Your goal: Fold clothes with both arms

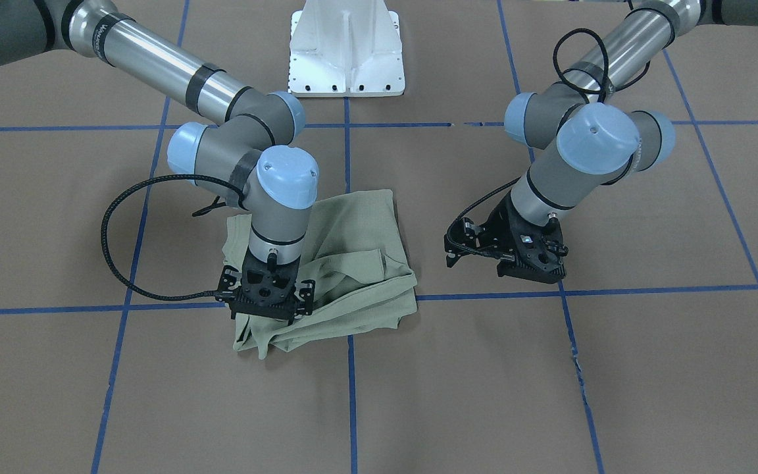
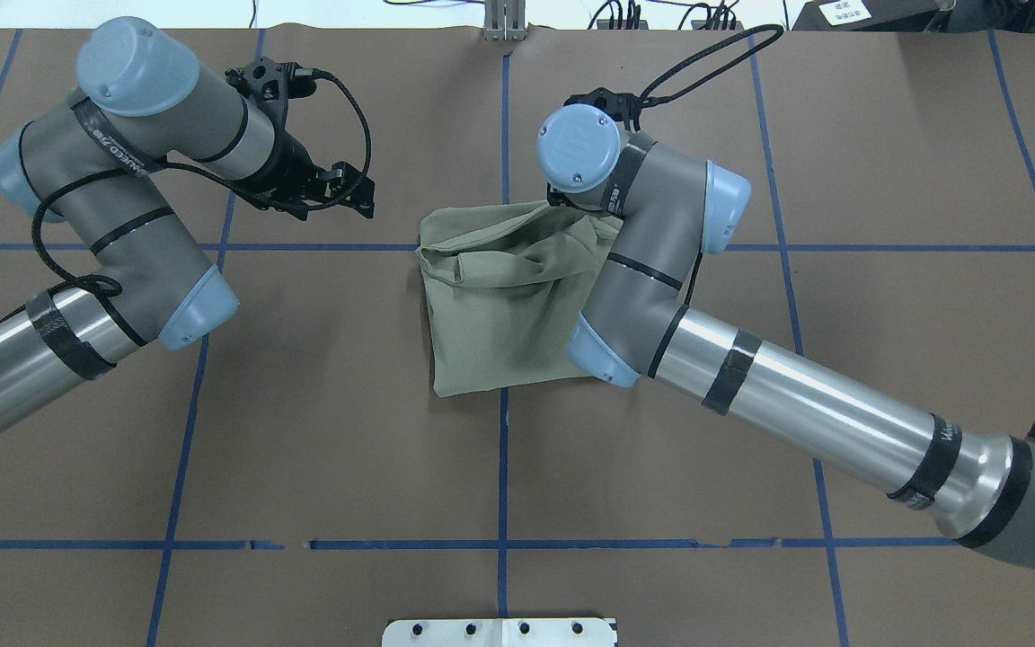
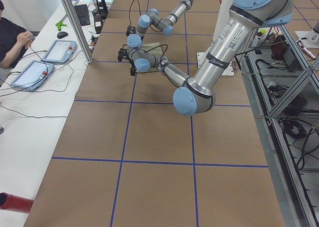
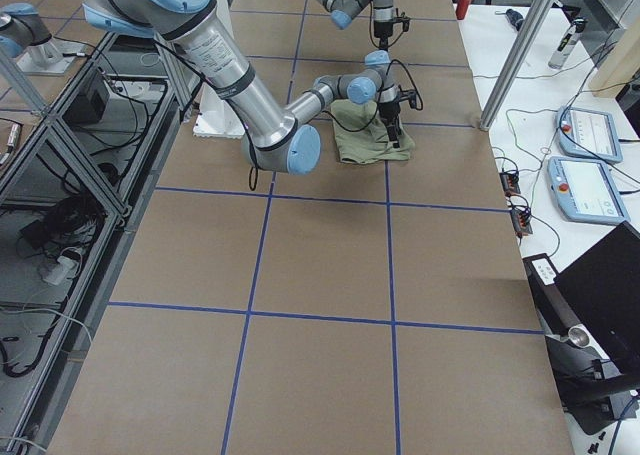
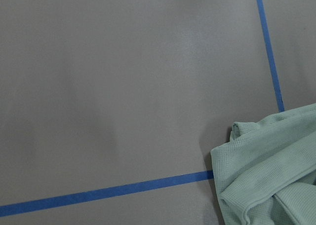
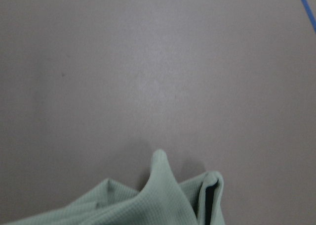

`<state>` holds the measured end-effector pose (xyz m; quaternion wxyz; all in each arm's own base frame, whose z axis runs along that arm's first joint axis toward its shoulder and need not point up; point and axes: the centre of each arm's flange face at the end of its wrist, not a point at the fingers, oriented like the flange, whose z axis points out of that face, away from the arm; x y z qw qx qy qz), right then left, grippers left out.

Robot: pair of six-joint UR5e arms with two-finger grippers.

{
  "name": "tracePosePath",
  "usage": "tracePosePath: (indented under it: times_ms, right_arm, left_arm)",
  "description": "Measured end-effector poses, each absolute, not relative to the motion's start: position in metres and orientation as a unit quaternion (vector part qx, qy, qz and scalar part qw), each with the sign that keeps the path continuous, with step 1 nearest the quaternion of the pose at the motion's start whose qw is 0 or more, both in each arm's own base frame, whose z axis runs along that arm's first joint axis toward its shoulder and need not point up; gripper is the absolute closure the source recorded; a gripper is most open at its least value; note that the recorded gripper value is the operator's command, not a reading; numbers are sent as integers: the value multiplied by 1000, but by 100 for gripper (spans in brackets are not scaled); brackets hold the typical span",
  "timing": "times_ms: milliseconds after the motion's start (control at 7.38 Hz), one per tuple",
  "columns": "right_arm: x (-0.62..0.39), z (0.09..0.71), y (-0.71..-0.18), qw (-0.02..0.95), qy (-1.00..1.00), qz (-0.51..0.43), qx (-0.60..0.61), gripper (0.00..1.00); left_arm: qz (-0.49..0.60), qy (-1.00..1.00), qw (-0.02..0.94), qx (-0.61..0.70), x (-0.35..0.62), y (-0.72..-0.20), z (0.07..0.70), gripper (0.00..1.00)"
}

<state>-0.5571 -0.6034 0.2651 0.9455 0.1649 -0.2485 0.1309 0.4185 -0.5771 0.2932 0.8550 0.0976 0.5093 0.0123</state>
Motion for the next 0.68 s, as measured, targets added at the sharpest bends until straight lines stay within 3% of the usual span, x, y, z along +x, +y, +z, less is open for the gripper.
tracePosePath:
  times_ms: [677]
  right_arm:
    - [-490, 259, -678, 946, -253, 136, 150, 0]
  left_arm:
    - [-47, 524, 849, 54, 465, -546, 264, 0]
